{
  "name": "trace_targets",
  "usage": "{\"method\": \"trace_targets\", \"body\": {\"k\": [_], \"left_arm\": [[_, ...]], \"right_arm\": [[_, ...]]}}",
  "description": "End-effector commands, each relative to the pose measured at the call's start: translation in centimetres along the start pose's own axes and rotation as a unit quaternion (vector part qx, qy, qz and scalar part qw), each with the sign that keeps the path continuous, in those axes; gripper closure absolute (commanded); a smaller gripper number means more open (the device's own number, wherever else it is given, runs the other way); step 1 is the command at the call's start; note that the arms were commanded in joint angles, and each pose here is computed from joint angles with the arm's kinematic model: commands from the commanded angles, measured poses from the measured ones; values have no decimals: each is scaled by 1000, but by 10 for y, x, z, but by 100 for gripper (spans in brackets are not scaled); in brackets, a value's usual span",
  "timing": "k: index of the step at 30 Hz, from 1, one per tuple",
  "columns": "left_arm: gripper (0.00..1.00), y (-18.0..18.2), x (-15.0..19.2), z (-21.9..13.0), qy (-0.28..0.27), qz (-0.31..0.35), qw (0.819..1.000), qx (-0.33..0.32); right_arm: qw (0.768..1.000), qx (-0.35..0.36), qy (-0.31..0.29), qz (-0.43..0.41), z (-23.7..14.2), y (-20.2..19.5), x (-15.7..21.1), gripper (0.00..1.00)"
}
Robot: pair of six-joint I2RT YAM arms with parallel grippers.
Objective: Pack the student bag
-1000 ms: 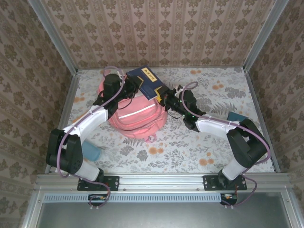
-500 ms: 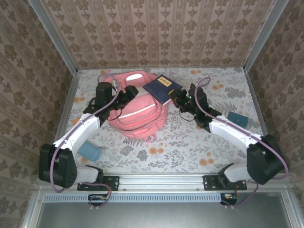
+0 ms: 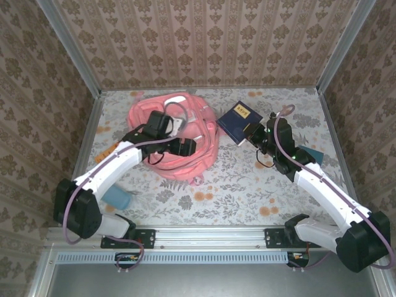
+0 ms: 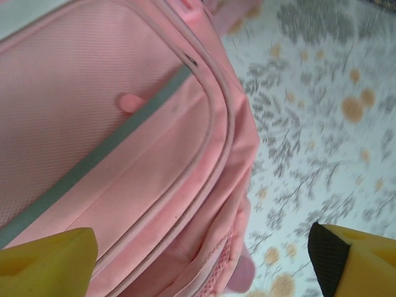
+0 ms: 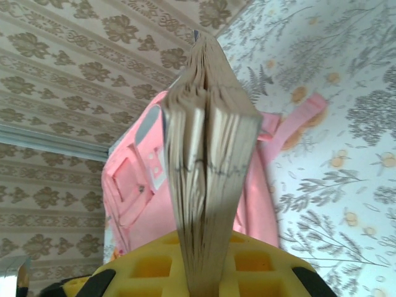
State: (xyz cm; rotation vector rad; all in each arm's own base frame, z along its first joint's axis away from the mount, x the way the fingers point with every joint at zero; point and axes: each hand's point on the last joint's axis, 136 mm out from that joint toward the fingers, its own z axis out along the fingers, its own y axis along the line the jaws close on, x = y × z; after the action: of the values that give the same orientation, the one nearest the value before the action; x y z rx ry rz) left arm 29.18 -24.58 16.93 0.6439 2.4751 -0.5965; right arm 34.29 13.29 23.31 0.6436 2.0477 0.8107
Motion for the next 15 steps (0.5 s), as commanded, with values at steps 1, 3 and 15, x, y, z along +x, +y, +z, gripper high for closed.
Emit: {"method": "trace_targets", "body": {"k": [1,3,15], "left_arm": [[13,3,14,2,58,110,991,-49],[17,2,13,9,73,131,987,-60],[36,28,21,49,173,173,963,-116]], "right_arm": [[1000,13,-11,-19,-7,-9,-3,95],[1000,14,-9,-19,-6,-10,-2,95],[1000,16,4,-4,-4,-17,7,95]]}}
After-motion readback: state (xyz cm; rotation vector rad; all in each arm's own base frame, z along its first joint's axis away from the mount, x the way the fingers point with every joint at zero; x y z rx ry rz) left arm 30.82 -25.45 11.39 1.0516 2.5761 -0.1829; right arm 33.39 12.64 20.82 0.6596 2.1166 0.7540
